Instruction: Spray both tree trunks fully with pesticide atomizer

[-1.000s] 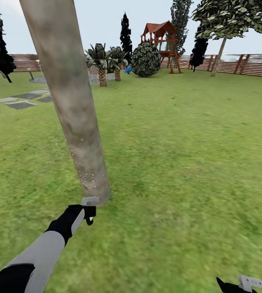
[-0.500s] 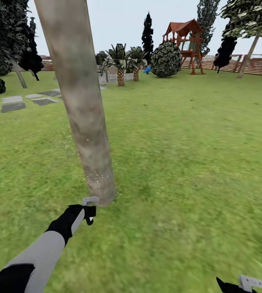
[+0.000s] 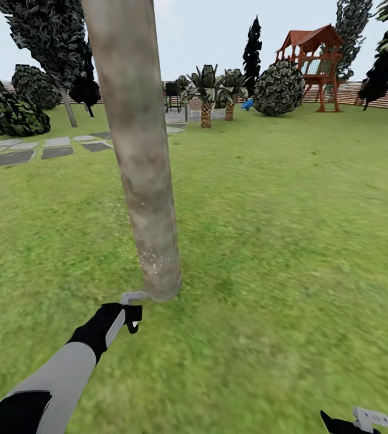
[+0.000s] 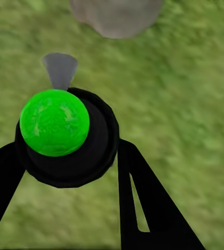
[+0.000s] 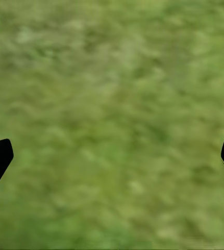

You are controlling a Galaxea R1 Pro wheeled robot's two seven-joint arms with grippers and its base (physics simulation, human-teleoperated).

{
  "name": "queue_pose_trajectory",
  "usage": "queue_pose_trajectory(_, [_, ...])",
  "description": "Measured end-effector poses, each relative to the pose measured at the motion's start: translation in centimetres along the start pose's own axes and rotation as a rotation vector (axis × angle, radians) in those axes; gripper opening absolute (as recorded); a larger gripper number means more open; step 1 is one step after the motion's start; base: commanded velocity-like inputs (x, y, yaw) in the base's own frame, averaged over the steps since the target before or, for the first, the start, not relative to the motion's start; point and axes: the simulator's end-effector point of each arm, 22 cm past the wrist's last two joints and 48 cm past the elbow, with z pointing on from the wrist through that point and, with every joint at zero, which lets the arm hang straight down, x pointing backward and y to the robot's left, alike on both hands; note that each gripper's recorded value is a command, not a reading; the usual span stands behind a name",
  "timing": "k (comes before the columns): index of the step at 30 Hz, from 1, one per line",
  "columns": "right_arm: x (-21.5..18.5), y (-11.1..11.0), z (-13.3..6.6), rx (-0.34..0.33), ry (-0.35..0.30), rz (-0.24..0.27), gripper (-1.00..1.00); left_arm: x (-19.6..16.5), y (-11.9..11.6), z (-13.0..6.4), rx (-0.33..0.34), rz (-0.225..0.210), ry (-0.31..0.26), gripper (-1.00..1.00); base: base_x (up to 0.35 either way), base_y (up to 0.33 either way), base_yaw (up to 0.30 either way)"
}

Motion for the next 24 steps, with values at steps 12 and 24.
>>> queue_pose_trajectory(12, [-0.2,-0.3,-0.1,0.007,-0.005,0.001,1.00,1.7,-0.1,0.4,0.010,-0.001,0.028,-1.00,0.072,-0.112,0.106])
queue_pose_trajectory(24, [-0.2,-0.3,-0.1,0.006,-0.005,-0.001,1.00,-15.9,-1.7,-7.9,0.088,0.029,0.040,-1.00,0.000,0.000,-0.054])
